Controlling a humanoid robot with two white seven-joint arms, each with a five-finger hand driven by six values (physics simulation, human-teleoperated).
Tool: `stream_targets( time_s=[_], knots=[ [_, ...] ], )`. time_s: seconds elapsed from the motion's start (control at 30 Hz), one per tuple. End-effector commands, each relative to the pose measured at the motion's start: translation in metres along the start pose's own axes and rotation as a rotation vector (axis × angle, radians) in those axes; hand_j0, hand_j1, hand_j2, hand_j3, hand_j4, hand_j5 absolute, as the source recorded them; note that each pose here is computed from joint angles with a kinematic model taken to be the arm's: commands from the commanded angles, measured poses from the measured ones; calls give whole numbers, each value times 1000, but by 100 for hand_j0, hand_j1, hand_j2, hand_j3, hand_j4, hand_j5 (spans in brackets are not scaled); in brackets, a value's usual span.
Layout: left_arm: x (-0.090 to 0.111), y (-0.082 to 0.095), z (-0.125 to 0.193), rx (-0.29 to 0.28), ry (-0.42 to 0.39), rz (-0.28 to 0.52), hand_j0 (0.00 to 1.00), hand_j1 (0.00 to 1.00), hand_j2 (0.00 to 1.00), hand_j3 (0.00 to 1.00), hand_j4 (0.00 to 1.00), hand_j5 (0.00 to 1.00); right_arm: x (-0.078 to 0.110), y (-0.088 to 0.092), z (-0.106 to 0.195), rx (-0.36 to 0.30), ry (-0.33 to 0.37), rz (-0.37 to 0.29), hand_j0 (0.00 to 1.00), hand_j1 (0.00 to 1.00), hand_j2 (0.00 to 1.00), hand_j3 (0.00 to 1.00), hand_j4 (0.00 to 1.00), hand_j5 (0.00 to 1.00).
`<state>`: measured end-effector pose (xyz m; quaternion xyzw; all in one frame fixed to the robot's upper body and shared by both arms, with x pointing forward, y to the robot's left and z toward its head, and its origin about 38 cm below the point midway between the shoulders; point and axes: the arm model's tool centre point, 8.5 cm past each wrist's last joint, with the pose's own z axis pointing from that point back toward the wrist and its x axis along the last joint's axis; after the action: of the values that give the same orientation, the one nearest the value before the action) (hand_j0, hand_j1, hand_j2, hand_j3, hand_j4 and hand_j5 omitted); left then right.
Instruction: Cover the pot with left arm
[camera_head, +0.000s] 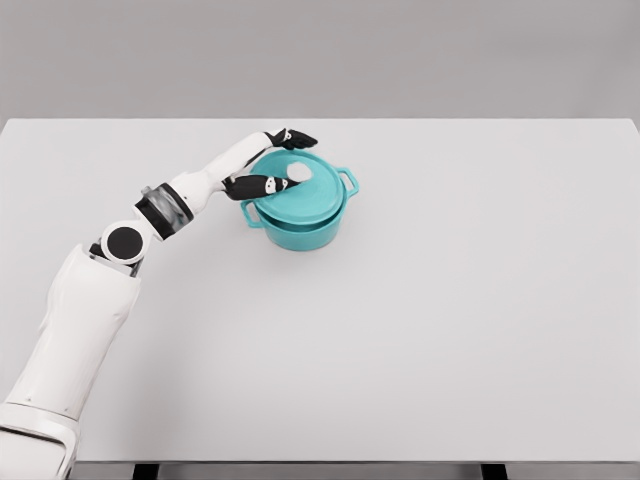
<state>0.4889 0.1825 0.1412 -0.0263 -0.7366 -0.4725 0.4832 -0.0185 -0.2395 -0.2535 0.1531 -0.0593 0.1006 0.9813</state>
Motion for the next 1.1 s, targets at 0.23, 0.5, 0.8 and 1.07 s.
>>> stream_targets(
  time_s=[0.23, 0.5, 0.8, 1.07],
  knots=[
    [-5, -3, 3, -20, 18, -3, 100, 100, 100, 100, 100, 100, 0, 0, 0, -1, 0, 0, 100, 100, 100, 100, 100, 100],
    [-6, -11, 0, -52, 23, -5, 100, 100, 100, 100, 100, 100, 0, 0, 0, 0, 0, 1, 100, 100, 100, 100, 100, 100],
    [-7, -8, 0, -50, 26, -4, 100, 100, 100, 100, 100, 100, 0, 0, 0, 1, 0, 0, 100, 100, 100, 100, 100, 100],
    [-2, -4, -1, -49, 3, 9, 100, 100, 100, 100, 100, 100, -1, 0, 0, 1, 2, 1, 100, 100, 100, 100, 100, 100]
  ],
)
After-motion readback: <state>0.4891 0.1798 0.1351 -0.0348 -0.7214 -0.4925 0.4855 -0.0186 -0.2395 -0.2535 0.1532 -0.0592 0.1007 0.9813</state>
